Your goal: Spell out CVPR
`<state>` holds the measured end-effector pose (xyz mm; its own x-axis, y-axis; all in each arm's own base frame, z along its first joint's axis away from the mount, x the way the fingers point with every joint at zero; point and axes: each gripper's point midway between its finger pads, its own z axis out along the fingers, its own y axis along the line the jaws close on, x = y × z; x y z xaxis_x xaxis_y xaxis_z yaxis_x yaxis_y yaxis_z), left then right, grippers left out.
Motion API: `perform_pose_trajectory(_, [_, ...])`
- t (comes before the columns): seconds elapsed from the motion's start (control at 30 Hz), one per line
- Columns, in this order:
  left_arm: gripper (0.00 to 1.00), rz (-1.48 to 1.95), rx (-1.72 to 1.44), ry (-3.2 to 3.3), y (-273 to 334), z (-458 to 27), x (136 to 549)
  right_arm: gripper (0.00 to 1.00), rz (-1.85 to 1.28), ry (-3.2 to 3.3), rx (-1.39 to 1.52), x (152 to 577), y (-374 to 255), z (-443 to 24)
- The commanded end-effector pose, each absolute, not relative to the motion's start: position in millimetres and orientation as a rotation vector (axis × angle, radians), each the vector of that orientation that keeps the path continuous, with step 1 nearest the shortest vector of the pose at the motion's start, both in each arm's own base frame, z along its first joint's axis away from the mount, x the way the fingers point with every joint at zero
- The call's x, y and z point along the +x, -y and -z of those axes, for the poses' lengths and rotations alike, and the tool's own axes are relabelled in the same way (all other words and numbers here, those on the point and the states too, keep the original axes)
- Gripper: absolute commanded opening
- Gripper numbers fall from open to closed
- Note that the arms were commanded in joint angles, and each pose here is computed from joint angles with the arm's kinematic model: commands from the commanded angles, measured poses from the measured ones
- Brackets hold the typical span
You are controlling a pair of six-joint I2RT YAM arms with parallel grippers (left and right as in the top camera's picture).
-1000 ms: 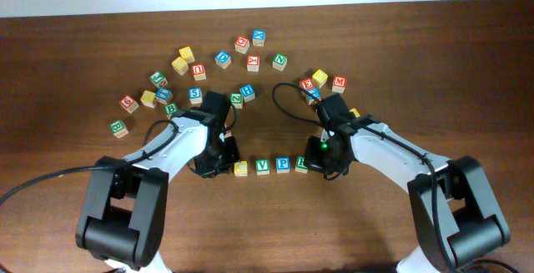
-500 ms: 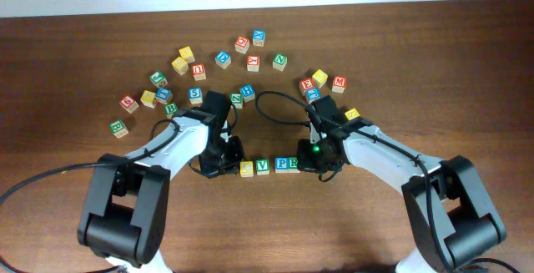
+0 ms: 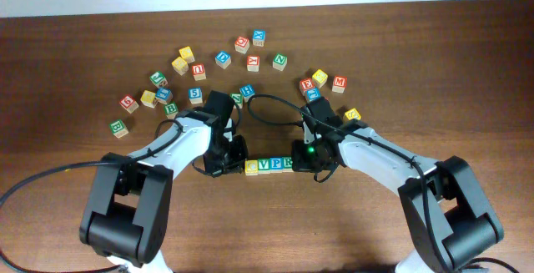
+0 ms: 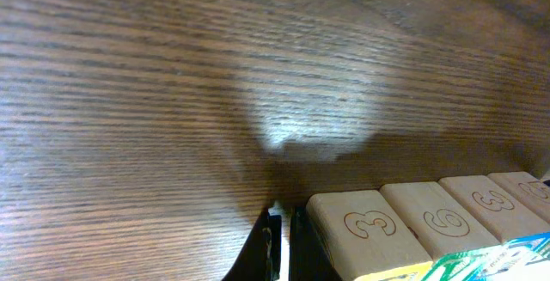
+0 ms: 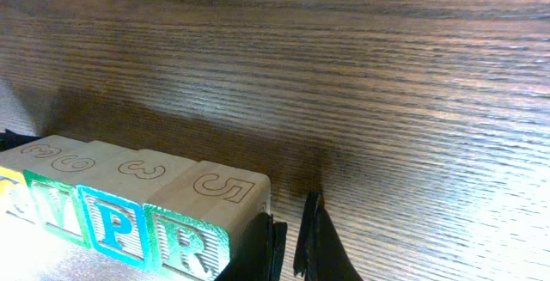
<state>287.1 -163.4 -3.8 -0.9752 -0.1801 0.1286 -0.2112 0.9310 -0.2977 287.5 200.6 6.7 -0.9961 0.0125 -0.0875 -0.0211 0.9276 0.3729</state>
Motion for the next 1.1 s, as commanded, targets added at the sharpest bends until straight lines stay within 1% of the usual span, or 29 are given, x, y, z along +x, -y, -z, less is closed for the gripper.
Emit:
perform_pose_trajectory(0.0, [0.0, -0.463, 0.24, 2.963, 171.0, 19.4, 275.8, 0.04, -0.64, -3.011, -0.027, 281.9, -210.9, -4.4])
perform_pose_trajectory(0.47, [0.0, -0.394, 0.246, 2.965, 163.0, 21.3, 272.1, 0.05, -0.636, -2.993, -0.027, 286.1, -211.1, -5.0])
perform_pose_trajectory(0.5, [0.0, -0.377, 0.247, 2.964, 161.0, 21.8, 271.1, 0.1, -0.609, -2.996, -0.023, 286.2, -208.2, -3.7])
perform_pose_trajectory(0.53, [0.0, -0.319, 0.251, 2.978, 154.0, 23.5, 270.8, 0.12, -0.577, -2.997, -0.015, 287.0, -204.6, -2.3])
perform_pose_trajectory(0.63, [0.0, -0.254, 0.253, 2.993, 146.2, 25.2, 271.1, 0.12, -0.561, -2.993, 0.021, 289.1, -202.9, -1.8])
perform_pose_trajectory(0.7, [0.0, -0.245, 0.253, 2.996, 145.1, 25.4, 271.3, 0.15, -0.569, -2.999, 0.094, 289.2, -203.4, -2.0])
perform_pose_trajectory(1.07, [0.0, -0.177, 0.258, 3.02, 136.3, 26.8, 274.1, 0.14, -0.52, -3.075, 0.125, 274.5, -192.9, 1.6])
